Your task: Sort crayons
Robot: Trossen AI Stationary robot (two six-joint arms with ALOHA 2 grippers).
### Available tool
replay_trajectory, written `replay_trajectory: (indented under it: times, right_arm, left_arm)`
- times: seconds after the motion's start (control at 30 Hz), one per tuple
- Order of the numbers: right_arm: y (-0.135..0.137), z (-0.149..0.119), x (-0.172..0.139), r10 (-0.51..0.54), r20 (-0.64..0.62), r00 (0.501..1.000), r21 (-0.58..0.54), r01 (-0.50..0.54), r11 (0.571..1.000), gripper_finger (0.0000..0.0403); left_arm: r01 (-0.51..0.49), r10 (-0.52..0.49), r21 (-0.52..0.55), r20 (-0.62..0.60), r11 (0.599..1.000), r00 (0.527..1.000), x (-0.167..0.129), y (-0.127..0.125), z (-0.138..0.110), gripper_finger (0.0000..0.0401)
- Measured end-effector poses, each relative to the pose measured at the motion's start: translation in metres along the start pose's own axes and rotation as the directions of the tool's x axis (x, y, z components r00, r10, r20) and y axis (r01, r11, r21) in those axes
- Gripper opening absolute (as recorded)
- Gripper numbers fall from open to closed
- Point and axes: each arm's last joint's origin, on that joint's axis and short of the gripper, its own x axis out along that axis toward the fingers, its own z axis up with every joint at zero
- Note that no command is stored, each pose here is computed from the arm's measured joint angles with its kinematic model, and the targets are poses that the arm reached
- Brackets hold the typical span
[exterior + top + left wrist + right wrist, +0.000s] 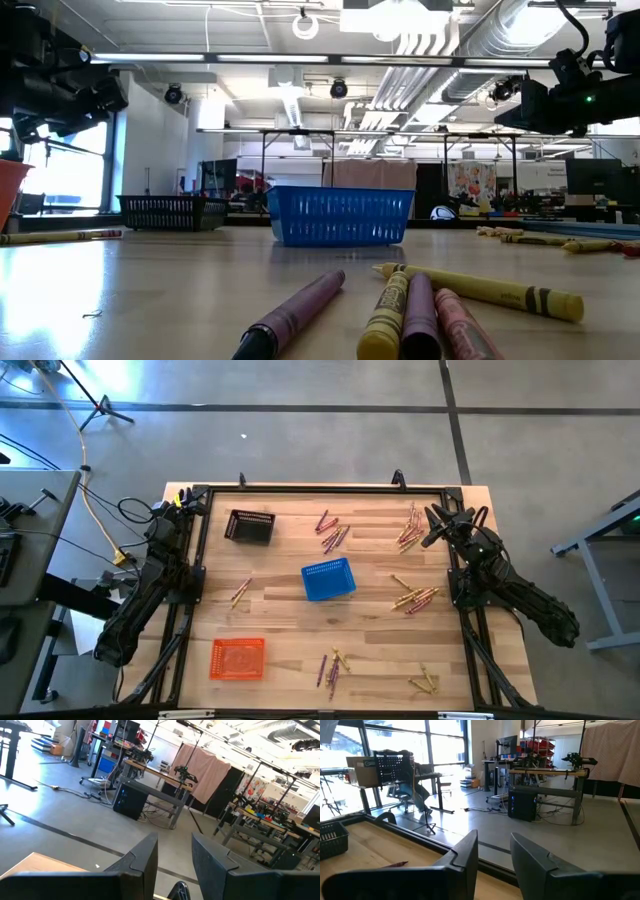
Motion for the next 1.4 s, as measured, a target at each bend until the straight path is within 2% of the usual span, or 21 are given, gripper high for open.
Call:
replay_trajectory:
  times: [0.4, 0.5, 0.6, 0.7, 0.77, 0.87, 0.93, 1.03, 1.2, 1.4]
  right_arm:
    - [0.0, 0.0, 0.0, 0.0, 0.0, 1.0, 0.0, 0.0, 1.0, 0.0099]
    - [0.0, 0.003, 0.0, -0.004, 0.034, 0.999, 0.016, 0.003, 1.0, 0.0099]
    - [0.0, 0.009, 0.0, -0.003, 0.087, 0.996, 0.134, -0.009, 0.991, 0.0099]
    - [-0.001, 0.019, -0.002, -0.019, 0.192, 0.981, 0.261, -0.032, 0.965, 0.0099]
    - [-0.002, 0.025, -0.003, -0.03, 0.255, 0.966, 0.286, -0.045, 0.957, 0.0099]
    - [-0.005, 0.031, -0.005, -0.129, 0.288, 0.949, 0.312, 0.034, 0.949, 0.0099]
    - [-0.007, 0.033, -0.006, -0.191, 0.286, 0.939, 0.38, 0.072, 0.922, 0.0099]
    - [-0.007, 0.036, -0.007, -0.207, 0.297, 0.932, 0.477, 0.043, 0.878, 0.0099]
    - [-0.007, 0.038, -0.007, -0.189, 0.314, 0.93, 0.479, 0.017, 0.877, 0.0099]
    - [-0.008, 0.037, -0.007, -0.211, 0.305, 0.929, 0.496, 0.034, 0.867, 0.0099]
  left_arm:
    - [0.0, 0.0, 0.0, 0.0, 1.0, 1.0, 0.0, 0.0, 0.0, 0.0104]
    - [0.0, 0.0, 0.0, 0.0, 1.0, 1.0, 0.0, 0.0, 0.0, 0.0104]
    - [0.0, 0.0, 0.0, 0.0, 1.0, 1.0, 0.0, 0.0, 0.0, 0.0104]
    - [0.0, 0.0, 0.0, 0.0, 1.0, 1.0, 0.0, 0.0, 0.0, 0.0104]
    - [0.0, 0.0, 0.0, 0.0, 1.0, 1.0, 0.0, 0.0, 0.0, 0.0104]
    - [0.0, 0.0, 0.0, 0.0, 1.0, 1.0, 0.0, 0.0, 0.0, 0.0104]
    - [0.0, 0.0, 0.0, 0.0, 1.0, 1.0, 0.0, 0.0, 0.0, 0.0104]
    - [0.0, 0.0, 0.0, 0.0, 1.0, 1.0, 0.0, 0.0, 0.0, 0.0104]
    - [0.0, 0.0, 0.0, 0.0, 1.0, 1.0, 0.0, 0.0, 0.0, 0.0104]
    - [0.0, 0.0, 0.0, 0.0, 1.0, 1.0, 0.0, 0.0, 0.0, 0.0104]
